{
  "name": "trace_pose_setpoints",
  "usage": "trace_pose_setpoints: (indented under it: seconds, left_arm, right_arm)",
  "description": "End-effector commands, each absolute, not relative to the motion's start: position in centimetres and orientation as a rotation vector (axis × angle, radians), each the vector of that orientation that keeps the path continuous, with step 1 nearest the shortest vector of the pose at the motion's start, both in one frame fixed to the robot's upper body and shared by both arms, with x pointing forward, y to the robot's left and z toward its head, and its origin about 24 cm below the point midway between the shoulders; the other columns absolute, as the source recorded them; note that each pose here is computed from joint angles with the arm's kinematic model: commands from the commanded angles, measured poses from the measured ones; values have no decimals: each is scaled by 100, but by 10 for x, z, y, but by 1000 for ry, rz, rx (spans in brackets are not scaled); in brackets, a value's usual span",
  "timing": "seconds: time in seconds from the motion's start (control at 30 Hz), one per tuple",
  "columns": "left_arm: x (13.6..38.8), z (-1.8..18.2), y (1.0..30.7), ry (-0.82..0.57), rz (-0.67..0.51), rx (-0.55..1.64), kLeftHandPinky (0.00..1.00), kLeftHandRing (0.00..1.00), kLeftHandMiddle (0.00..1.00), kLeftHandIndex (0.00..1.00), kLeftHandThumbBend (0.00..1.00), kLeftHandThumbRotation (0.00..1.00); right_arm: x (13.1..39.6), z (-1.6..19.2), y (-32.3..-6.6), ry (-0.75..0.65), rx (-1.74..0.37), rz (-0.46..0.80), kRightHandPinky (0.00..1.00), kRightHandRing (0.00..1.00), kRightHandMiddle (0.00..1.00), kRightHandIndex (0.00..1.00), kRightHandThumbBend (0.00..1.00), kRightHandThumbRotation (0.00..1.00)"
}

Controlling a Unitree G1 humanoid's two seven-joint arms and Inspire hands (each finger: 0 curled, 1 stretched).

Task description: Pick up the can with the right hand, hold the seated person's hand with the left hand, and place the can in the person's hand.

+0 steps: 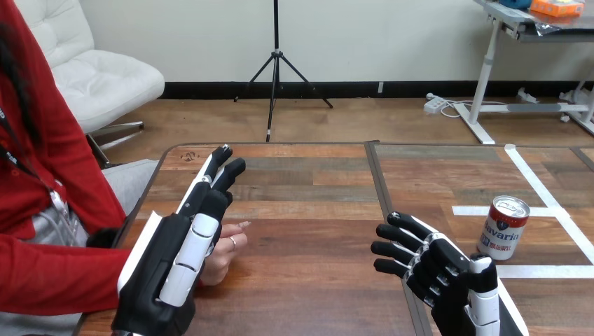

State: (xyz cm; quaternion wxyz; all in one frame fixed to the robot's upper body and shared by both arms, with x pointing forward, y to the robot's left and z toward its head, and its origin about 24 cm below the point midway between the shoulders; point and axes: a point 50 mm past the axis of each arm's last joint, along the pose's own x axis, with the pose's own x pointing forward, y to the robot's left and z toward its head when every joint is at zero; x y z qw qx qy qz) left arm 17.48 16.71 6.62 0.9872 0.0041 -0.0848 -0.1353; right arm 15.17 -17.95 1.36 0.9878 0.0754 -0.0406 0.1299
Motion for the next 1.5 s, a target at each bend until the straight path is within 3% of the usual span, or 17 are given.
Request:
trace_pose_setpoints:
  seconds: [0.0, 0.5, 1.13, 1.47]
  left_arm:
    - [181, 81, 165, -242, -282, 18, 100, 100, 95, 99, 71, 95]
    - [184, 82, 166, -256, -290, 44, 100, 99, 93, 97, 71, 95]
    - [186, 82, 164, -260, -313, 49, 100, 98, 92, 98, 68, 96]
    - [185, 82, 164, -261, -311, 55, 100, 97, 91, 96, 64, 96]
  right_arm:
    - [162, 24, -179, -157, 131, 266, 76, 79, 82, 82, 89, 100]
    - [174, 24, -185, -163, 49, 279, 79, 81, 84, 84, 91, 100]
    - [230, 44, -223, -246, -343, 189, 79, 83, 86, 86, 95, 100]
    - [255, 57, -245, -271, -467, 126, 81, 85, 87, 87, 89, 100]
